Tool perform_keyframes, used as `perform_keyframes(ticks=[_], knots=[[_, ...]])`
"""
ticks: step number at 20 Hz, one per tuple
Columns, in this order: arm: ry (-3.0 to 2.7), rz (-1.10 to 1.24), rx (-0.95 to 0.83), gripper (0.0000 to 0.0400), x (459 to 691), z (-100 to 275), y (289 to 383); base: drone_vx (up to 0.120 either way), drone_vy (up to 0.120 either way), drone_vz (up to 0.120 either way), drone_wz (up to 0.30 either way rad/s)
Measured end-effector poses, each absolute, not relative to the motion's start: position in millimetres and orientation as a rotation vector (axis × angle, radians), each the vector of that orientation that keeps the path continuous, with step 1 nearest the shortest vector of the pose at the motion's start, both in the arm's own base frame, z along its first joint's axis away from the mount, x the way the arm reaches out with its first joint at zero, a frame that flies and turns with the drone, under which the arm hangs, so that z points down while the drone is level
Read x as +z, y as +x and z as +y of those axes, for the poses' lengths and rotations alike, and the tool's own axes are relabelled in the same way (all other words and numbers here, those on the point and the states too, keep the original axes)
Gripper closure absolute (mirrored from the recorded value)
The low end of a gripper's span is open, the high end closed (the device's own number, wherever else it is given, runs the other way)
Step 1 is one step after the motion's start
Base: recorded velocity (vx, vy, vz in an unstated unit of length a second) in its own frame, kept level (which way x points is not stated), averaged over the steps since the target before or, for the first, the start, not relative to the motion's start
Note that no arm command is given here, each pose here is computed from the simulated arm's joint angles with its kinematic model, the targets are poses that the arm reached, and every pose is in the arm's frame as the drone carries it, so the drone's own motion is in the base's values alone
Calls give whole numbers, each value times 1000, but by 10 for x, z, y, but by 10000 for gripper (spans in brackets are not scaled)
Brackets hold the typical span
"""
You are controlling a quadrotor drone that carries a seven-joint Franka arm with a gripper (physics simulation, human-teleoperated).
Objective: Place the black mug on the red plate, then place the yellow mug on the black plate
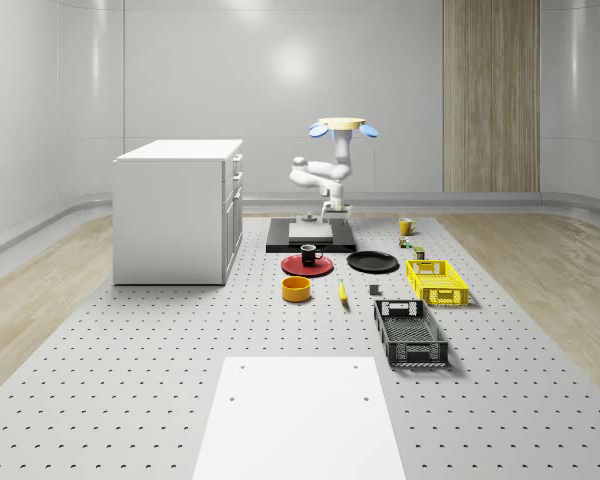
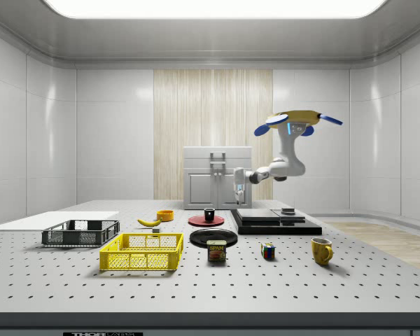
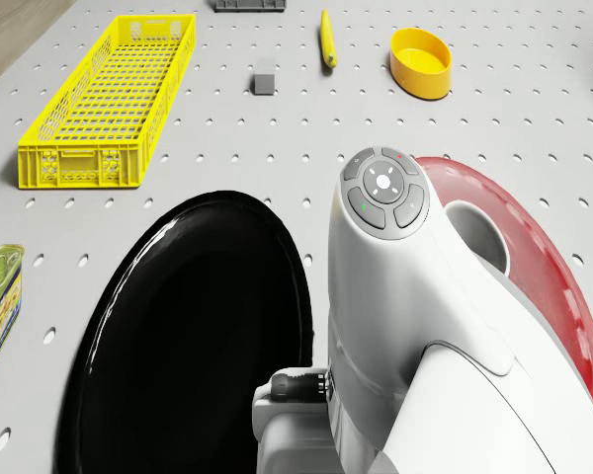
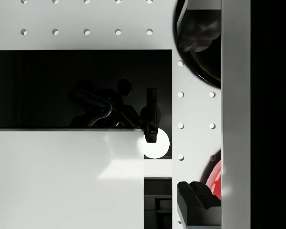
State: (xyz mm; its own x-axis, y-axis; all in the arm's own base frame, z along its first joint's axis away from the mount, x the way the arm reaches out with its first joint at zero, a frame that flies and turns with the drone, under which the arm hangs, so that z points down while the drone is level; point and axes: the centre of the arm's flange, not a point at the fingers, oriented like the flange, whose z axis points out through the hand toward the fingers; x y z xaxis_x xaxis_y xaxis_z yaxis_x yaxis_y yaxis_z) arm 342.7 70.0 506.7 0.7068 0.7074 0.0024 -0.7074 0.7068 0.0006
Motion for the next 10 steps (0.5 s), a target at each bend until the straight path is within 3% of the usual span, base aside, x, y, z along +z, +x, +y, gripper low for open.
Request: perform_keyframes(ticks=[10], knots=[[2, -2, 786, 0, 5067, 700, 3427, -120, 120, 0, 0]])
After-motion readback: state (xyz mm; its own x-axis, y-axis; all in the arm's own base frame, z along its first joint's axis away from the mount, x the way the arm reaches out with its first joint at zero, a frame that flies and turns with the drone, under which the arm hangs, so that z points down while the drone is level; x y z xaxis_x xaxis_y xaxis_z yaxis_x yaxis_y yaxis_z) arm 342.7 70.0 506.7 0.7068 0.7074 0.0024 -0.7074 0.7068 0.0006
